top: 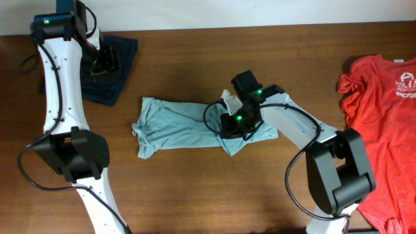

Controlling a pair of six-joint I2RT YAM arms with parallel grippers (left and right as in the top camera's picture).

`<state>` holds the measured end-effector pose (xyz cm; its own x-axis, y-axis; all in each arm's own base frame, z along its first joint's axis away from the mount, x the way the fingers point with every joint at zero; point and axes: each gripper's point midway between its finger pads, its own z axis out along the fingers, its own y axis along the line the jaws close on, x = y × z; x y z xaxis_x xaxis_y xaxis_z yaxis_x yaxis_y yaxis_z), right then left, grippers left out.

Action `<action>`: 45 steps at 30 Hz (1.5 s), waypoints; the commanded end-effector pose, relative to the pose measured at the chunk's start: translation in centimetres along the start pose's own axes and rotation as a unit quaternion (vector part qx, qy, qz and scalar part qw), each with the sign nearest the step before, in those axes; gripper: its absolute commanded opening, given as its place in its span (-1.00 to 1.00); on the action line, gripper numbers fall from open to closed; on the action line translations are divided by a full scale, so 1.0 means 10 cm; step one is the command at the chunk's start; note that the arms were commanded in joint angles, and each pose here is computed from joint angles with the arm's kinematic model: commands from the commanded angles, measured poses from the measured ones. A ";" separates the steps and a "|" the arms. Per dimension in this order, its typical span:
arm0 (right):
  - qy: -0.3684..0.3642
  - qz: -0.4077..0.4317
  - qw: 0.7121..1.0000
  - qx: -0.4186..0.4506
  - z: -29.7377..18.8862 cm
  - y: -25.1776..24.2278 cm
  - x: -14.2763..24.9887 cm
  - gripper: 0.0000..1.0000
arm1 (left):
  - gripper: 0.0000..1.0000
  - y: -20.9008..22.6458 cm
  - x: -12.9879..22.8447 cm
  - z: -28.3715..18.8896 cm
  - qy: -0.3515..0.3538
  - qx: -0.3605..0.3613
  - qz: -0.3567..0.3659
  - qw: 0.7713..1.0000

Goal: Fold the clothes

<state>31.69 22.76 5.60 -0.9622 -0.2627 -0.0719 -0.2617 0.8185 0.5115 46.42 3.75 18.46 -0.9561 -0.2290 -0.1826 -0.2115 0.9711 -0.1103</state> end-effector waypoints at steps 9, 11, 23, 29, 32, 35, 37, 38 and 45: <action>-0.057 -0.005 0.998 -0.020 -0.44 -0.07 -0.37 -0.78 | 0.53 0.02 -0.01 -0.04 -0.004 -0.004 0.002 1.000; -0.062 -0.002 0.998 -0.011 -0.46 -0.13 -0.39 -0.72 | 0.98 0.02 -0.01 -0.04 -0.005 -0.004 0.002 1.000; -0.095 0.049 0.989 0.101 -0.85 -0.95 -0.47 -0.09 | -0.99 -0.64 0.11 -0.05 0.016 0.115 0.042 0.992; -0.103 0.129 0.979 0.117 -1.15 -1.49 -0.31 0.61 | -0.99 -1.29 0.35 0.12 0.042 0.126 0.111 0.985; -0.099 0.169 0.969 0.148 -1.30 -1.80 -0.16 0.75 | -0.98 -1.56 0.56 0.38 0.084 0.129 0.138 0.978; -0.098 0.197 0.961 0.165 -1.41 -2.00 -0.06 0.82 | -0.97 -1.81 0.79 0.71 0.133 0.150 0.152 0.968; -0.101 0.210 0.958 0.170 -1.46 -2.10 -0.02 0.93 | -0.81 -1.95 0.93 0.91 0.160 0.163 0.158 0.961; -0.103 0.215 0.956 0.170 -1.48 -2.13 0.00 0.98 | -0.68 -2.02 0.99 1.00 0.172 0.170 0.162 0.957; -0.108 0.227 0.953 0.170 -1.53 -2.21 0.03 0.97 | -0.16 -2.30 1.23 1.36 0.206 0.197 0.190 0.940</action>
<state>37.87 -2.76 6.62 -0.9696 0.2326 -0.0766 0.2082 0.9476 0.2423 42.41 -20.55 4.98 -0.9677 0.2162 0.1298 0.1435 0.8954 -0.4215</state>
